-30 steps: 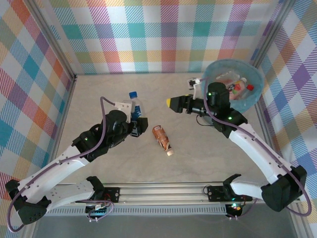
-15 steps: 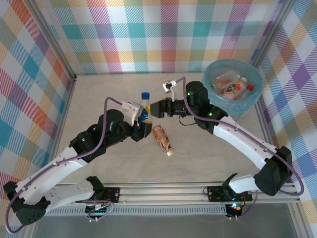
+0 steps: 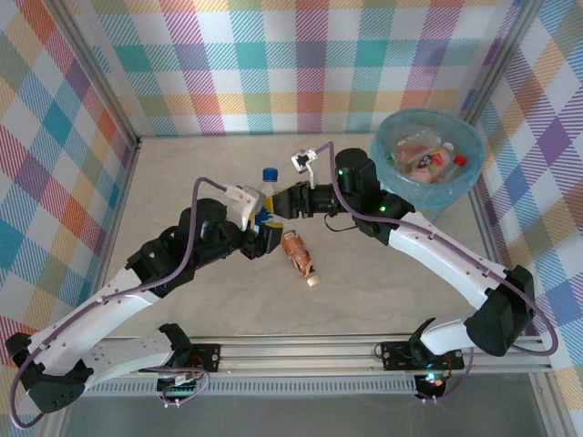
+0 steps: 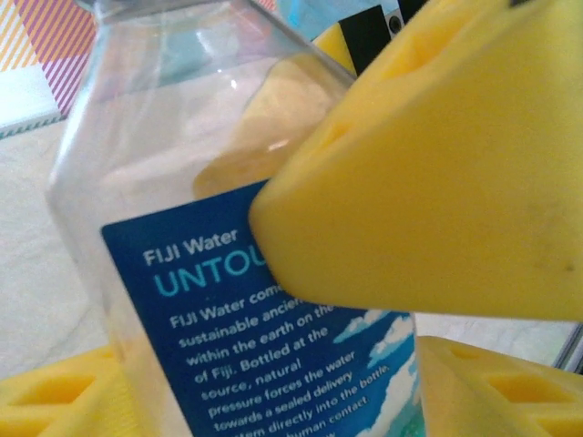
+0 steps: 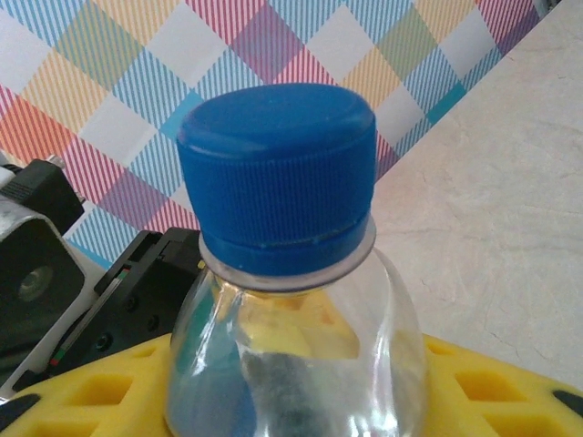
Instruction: Put the plastic bottles in the bin
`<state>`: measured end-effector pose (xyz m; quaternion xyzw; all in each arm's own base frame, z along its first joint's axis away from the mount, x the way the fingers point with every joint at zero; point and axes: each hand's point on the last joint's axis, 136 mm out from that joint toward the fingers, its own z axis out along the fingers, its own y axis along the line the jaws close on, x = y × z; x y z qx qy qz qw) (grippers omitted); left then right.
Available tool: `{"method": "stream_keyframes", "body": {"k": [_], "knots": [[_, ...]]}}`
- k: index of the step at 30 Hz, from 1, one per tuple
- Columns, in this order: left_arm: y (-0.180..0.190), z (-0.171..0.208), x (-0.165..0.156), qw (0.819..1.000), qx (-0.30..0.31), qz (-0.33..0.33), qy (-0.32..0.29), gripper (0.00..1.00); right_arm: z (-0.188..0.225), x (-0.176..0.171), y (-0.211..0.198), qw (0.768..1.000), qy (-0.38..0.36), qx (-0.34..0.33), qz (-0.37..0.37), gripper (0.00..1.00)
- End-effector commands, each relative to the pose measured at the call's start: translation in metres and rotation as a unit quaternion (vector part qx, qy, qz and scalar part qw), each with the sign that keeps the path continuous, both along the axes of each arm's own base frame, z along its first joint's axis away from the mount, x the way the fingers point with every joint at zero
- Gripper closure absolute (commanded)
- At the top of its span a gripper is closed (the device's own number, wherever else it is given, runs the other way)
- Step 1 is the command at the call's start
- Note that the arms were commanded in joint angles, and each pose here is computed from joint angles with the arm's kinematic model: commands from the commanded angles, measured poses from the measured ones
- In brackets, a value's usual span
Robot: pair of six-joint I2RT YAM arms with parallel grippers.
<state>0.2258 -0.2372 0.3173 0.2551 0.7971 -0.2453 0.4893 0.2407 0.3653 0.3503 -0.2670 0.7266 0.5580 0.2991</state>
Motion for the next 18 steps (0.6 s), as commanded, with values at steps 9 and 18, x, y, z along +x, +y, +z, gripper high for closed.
{"method": "stream_keyframes", "body": {"k": [9, 18], "knots": [[0.017, 0.051, -0.007, 0.995, -0.06, 0.019, -0.074, 0.09, 0.064, 0.036, -0.09, 0.974, -0.11, -0.064, -0.187, 0.49], [0.021, 0.04, -0.005, 0.996, -0.059, 0.035, -0.059, 0.09, 0.102, 0.102, -0.277, 0.829, -0.184, -0.15, -0.506, 0.52]]}}
